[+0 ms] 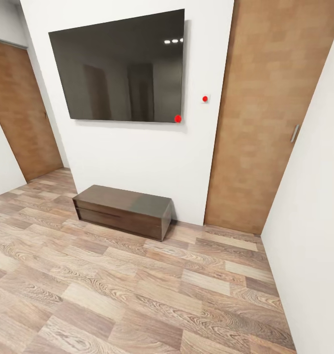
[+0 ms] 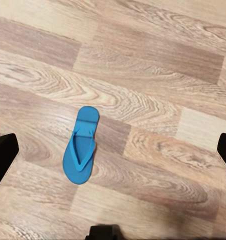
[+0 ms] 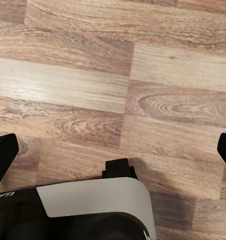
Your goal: In the bedroom, move the book from the bed onto either nightstand, and place the two sandals side by side next to the bed.
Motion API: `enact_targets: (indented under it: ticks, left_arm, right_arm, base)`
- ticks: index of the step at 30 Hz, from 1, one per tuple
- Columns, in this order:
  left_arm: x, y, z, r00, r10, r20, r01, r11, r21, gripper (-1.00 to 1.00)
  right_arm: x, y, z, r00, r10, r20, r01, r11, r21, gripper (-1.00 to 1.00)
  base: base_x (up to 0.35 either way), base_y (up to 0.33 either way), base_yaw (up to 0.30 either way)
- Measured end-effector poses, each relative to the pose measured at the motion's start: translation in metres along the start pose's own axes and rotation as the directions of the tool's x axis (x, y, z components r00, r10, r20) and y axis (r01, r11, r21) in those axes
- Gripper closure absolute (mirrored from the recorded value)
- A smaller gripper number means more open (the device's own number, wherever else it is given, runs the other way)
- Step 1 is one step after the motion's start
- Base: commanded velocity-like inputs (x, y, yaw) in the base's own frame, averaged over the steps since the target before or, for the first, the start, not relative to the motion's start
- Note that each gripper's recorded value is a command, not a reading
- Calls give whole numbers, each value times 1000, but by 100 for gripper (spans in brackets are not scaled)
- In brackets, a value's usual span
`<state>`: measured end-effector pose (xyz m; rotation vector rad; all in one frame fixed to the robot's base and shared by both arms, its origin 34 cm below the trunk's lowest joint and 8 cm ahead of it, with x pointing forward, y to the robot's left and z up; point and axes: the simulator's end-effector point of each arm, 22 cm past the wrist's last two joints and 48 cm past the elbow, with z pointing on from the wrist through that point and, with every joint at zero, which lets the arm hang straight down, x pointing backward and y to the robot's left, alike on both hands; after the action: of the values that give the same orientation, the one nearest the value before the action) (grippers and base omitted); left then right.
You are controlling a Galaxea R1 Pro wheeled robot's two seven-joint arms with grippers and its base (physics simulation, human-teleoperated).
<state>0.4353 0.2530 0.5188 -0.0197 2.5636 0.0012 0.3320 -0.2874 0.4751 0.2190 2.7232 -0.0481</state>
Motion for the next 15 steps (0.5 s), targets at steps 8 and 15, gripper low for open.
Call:
enact_targets:
  ticks: [8,15]
  left_arm:
    - [-125,-4,5,1000,0,-12,0,1000,8,-100]
    - [-194,-14,8,997,-10,-81,12,1000,25,-100]
  right_arm:
    - [0,-1,0,1000,1,0,-1,1000,1,-100]
    - [0,-1,0,1000,1,1,-1,1000,1,-100]
  base:
    - [0,0,0]
    - [0,0,0]
